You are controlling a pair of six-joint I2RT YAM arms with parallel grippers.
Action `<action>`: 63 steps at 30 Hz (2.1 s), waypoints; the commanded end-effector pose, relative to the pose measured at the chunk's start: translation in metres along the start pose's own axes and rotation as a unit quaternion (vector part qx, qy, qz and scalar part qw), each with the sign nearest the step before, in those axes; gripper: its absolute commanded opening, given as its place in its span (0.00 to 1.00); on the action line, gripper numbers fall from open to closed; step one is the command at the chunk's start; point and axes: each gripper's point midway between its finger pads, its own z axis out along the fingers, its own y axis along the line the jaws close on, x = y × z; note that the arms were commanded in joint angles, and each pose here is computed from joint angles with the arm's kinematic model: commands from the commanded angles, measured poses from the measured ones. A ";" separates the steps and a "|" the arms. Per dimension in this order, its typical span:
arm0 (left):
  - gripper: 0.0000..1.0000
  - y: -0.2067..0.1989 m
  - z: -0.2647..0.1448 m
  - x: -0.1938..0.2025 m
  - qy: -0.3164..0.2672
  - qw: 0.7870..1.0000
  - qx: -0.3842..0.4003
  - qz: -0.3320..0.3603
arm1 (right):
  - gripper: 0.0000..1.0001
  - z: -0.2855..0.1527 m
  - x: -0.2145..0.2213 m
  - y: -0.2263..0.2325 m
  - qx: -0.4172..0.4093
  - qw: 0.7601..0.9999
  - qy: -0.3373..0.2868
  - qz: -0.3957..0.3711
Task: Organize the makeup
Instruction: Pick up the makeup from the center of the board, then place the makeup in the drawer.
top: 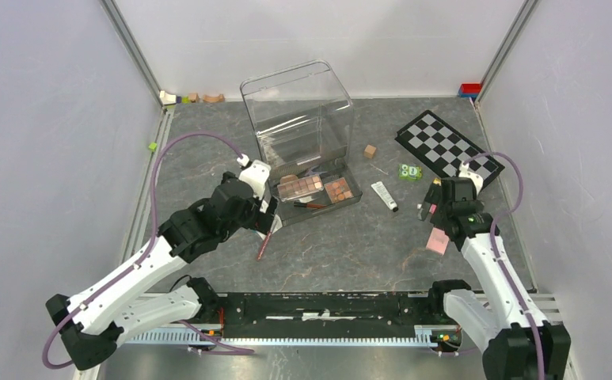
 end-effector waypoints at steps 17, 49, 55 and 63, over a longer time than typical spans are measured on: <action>1.00 0.007 0.012 -0.008 -0.048 0.995 0.003 -0.082 | 0.96 0.051 0.063 -0.030 0.060 0.991 0.098 0.062; 1.00 0.032 0.019 -0.005 -0.043 0.993 -0.039 -0.100 | 0.24 -0.104 -0.048 0.186 -0.535 0.825 -0.173 -0.060; 1.00 0.057 0.010 -0.006 -0.064 0.986 -0.087 -0.127 | 0.21 -0.148 -0.043 0.254 -0.569 0.768 -0.226 -0.190; 1.00 0.075 0.003 -0.006 -0.077 0.979 -0.130 -0.137 | 0.18 -0.172 0.000 0.323 -0.529 0.597 -0.362 -0.483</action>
